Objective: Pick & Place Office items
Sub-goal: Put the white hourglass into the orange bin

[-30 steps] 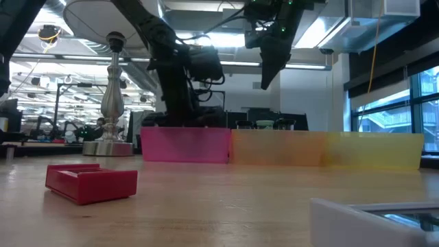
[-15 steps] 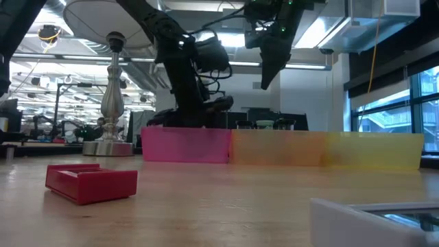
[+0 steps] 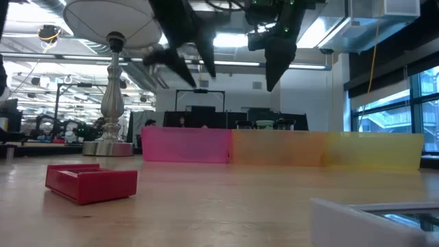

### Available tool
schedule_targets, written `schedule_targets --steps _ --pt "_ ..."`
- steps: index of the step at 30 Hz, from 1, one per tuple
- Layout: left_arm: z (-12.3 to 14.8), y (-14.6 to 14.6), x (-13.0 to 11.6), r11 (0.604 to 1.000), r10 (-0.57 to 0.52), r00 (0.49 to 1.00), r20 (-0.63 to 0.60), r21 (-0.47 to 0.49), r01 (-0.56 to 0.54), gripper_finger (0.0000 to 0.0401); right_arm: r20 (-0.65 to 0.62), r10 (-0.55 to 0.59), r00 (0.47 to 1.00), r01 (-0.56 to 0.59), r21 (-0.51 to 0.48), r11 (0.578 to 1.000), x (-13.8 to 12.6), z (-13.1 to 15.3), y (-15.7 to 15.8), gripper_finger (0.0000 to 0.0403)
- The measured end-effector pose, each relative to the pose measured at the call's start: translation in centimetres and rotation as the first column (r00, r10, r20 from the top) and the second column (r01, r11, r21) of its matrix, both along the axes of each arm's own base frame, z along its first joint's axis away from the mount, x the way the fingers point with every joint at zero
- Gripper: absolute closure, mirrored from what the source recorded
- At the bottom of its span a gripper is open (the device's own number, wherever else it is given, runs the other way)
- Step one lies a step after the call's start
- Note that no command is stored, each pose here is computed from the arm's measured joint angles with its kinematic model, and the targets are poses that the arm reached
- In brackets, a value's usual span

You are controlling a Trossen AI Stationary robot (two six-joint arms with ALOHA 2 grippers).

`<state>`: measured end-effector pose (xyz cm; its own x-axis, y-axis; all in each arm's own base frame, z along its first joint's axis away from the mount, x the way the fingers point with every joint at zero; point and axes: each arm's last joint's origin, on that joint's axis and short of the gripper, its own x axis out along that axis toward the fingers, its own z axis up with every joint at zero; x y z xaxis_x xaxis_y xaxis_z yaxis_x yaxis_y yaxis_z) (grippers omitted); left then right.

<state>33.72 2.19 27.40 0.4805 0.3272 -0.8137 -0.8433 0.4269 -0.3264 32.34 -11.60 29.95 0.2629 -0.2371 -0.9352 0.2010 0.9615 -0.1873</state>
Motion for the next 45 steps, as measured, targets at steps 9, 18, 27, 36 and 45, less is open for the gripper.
schedule_targets --steps 9,18,27,36,45 --pt "4.2 -9.2 -3.6 0.988 -0.123 0.977 0.175 -0.076 0.138 0.0189 0.015 0.001 1.0 -0.001 -0.005 1.0 0.2 0.1 0.0 0.0108" --pt "3.7 -11.0 -3.2 0.986 -0.156 0.969 0.191 -0.027 0.164 0.0189 0.077 -0.03 0.997 0.031 -0.004 1.0 0.7 0.2 0.3 0.0108" --pt "2.7 -15.3 -6.1 0.882 -0.364 0.931 0.029 -0.311 0.354 0.0189 0.113 -0.153 0.982 0.147 0.062 0.987 1.1 0.2 1.5 0.0108" --pt "1.7 -17.7 -10.2 0.935 -0.269 0.939 -0.215 -0.293 0.201 0.0189 0.136 -0.252 0.958 0.218 0.225 0.95 1.6 0.2 3.2 0.0108" --pt "1.4 -19.3 -11.1 0.943 -0.281 0.937 -0.208 -0.244 0.228 0.0164 0.136 -0.317 0.939 0.274 0.264 0.925 1.8 0.2 4.2 0.0108"
